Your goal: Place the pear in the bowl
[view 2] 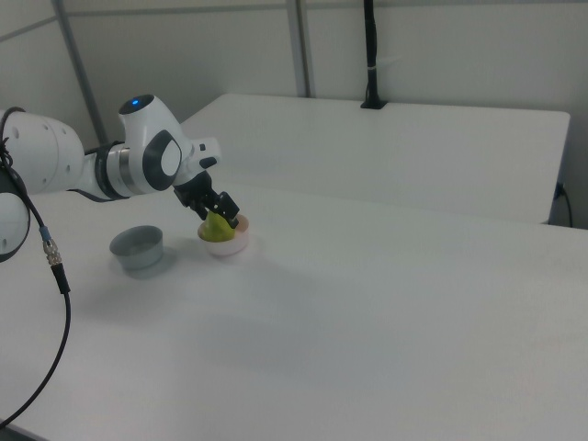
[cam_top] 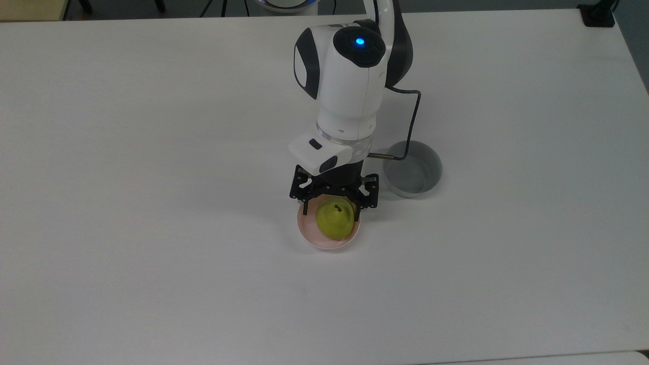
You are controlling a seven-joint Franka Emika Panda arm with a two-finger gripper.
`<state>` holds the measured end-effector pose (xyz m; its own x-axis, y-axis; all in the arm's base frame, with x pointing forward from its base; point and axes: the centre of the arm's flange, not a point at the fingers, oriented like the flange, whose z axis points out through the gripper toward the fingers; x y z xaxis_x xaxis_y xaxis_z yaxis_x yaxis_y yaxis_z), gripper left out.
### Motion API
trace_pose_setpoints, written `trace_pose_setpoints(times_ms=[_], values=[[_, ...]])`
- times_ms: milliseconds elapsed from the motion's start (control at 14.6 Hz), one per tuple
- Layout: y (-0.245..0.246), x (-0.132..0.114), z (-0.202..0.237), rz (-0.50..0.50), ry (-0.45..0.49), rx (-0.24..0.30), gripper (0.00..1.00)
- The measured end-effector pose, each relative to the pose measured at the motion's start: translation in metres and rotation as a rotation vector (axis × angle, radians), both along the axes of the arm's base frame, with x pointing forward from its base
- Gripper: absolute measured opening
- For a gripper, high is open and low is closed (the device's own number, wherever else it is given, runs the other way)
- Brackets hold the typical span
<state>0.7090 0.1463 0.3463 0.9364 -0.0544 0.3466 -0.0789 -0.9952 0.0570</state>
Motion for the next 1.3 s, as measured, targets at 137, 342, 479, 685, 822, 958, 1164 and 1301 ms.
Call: trace_pose_setpoints(times_ms=[137,342,479,685,822,958,1164,1301], values=[[-0.001,0.001,0.001,-0.002,-0.002,0.000,1.00],[-0.002,0.003,0.008,-0.005,-0.015,0.004,1.00],[-0.007,0.002,0.024,-0.018,-0.014,0.001,1.00],[-0.016,-0.009,0.069,-0.054,0.021,-0.012,1.00],[-0.031,-0.020,0.104,-0.090,0.047,-0.015,1.00],[-0.048,-0.032,0.132,-0.098,0.088,0.000,1.00],[-0.078,-0.055,0.173,-0.039,0.169,0.036,1.00],[-0.098,-0.074,0.197,0.007,0.225,0.033,1.00]])
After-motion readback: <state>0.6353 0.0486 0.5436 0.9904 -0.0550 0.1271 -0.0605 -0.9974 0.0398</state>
